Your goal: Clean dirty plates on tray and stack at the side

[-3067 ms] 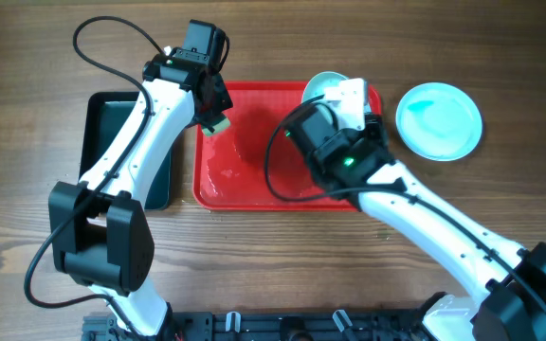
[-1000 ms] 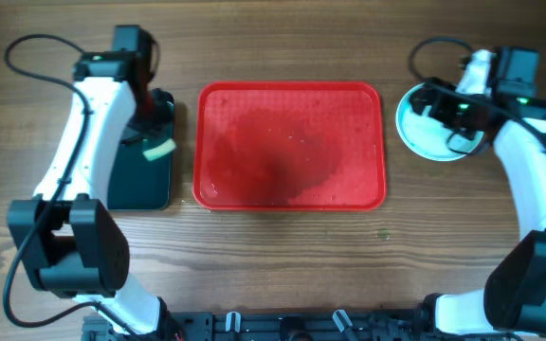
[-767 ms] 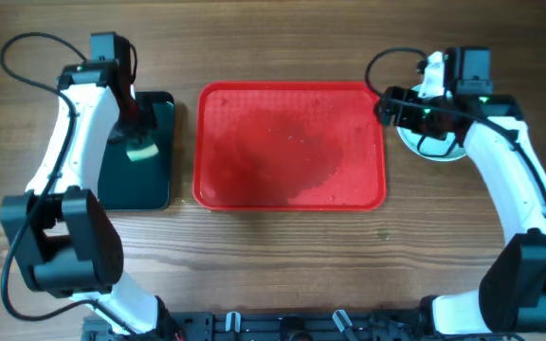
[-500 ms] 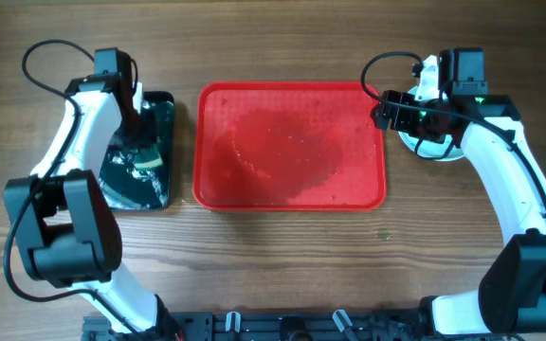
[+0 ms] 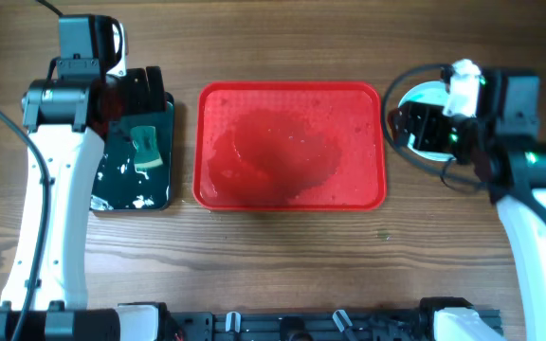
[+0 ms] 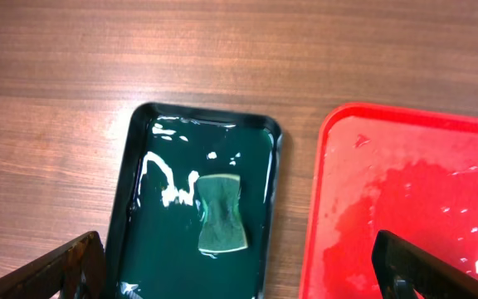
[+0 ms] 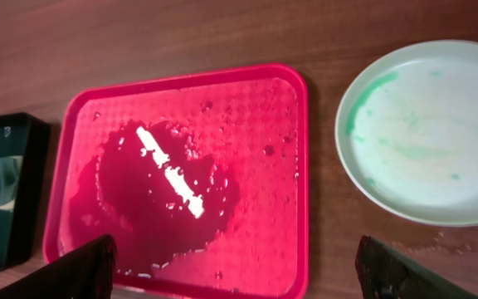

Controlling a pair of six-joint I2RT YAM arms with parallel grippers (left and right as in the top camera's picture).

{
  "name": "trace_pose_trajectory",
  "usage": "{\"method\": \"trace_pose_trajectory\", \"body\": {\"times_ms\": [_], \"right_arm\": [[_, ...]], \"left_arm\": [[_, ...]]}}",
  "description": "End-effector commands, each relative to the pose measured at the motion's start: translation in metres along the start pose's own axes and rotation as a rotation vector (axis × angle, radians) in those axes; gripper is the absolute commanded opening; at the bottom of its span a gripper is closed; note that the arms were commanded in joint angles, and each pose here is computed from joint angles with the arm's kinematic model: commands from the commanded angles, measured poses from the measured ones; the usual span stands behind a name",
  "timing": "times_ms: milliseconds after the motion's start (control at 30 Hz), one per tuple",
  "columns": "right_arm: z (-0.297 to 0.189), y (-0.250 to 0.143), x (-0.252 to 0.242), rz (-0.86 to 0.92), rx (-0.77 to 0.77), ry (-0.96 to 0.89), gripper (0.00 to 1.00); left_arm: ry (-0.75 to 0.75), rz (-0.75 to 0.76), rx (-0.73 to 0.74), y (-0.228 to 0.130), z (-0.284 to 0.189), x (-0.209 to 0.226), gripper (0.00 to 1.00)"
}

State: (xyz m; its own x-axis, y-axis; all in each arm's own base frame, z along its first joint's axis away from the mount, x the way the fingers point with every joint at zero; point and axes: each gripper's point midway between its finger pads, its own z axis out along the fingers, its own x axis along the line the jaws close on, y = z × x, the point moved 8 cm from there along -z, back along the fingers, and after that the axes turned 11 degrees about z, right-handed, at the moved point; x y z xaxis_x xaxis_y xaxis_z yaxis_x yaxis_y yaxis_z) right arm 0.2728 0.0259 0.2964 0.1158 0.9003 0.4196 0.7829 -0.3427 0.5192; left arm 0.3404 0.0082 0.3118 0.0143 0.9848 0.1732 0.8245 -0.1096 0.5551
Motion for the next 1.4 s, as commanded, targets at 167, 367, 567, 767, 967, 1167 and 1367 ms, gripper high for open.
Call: {"method": "trace_pose_trajectory", "body": {"times_ms": [167, 367, 567, 767, 967, 1167, 1367], "right_arm": [[-0.104, -0.037, 0.015, -0.078, -0.231, 0.069, 1.0], [-0.124, -0.057, 0.011, -0.058, -0.247, 0.06, 1.0], [-0.112, -0.047, 0.007, -0.031, -0.354, 0.058, 1.0], [-0.071, -0.07, -0.014, -0.141, -0.637, 0.165, 1.0], [-0.024, -0.117, -0.046, -0.135, -0.838, 0.276, 1.0], [0.02, -0.143, -0.069, -0.093, -0.833, 0.29, 1.0], [0.02, -0.142, -0.071, -0.082, -0.841, 0.267, 0.99]], "left_arm": [[-0.001, -0.031, 0.011, 0.0, 0.003, -0.002, 1.0], [-0.001, -0.031, 0.011, 0.0, 0.003, -0.002, 1.0], [-0.001, -0.031, 0.011, 0.0, 0.003, -0.002, 1.0], [-0.001, -0.031, 0.011, 0.0, 0.003, -0.002, 1.0], [-0.001, -0.031, 0.011, 0.0, 0.003, -0.002, 1.0], [-0.001, -0.031, 0.011, 0.0, 0.003, -0.002, 1.0], [-0.001, -0.031, 0.011, 0.0, 0.003, -0.002, 1.0]]}}
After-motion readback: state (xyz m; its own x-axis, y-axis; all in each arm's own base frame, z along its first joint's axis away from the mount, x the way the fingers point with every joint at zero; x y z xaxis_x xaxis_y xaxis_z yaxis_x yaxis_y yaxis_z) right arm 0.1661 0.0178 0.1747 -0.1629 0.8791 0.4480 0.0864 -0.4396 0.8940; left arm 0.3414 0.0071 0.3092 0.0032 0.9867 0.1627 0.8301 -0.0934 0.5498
